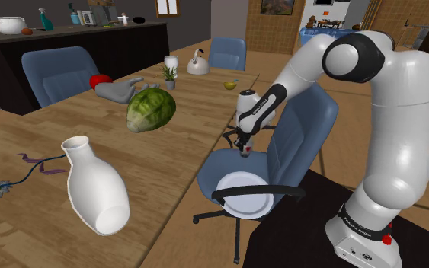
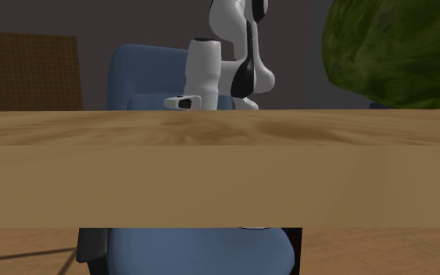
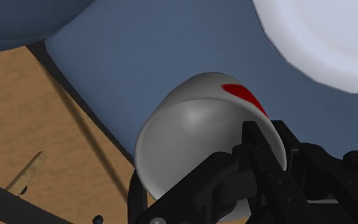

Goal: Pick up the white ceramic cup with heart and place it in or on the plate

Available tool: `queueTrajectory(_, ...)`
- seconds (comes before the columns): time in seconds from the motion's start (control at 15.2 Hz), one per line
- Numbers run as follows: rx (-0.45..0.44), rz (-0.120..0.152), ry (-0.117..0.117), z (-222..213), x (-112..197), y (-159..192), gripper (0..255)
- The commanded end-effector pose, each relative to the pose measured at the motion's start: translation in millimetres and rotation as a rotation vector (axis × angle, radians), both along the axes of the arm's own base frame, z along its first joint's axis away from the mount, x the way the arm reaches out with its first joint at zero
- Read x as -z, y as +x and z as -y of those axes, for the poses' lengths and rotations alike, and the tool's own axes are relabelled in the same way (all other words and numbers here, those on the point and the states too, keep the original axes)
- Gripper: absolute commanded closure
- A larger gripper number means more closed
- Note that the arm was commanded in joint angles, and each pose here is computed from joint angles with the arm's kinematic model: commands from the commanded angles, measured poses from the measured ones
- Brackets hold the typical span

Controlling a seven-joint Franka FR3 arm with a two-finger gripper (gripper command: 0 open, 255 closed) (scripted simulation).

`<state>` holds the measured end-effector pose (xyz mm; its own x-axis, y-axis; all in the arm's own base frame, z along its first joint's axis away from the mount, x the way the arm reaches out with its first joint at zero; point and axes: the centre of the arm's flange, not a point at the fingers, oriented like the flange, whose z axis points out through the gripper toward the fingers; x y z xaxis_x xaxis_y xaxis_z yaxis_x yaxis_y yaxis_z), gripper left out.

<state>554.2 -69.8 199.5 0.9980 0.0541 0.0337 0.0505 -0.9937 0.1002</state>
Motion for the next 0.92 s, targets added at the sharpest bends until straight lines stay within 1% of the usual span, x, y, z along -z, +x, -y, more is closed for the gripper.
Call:
queueTrajectory(0.0, 0.000, 0.000, 0.000, -16.4, -4.5, -12.8, 255)
queueTrajectory(0.86, 0.000, 0.000, 0.000, -146.7, -22.8, -123.0, 255)
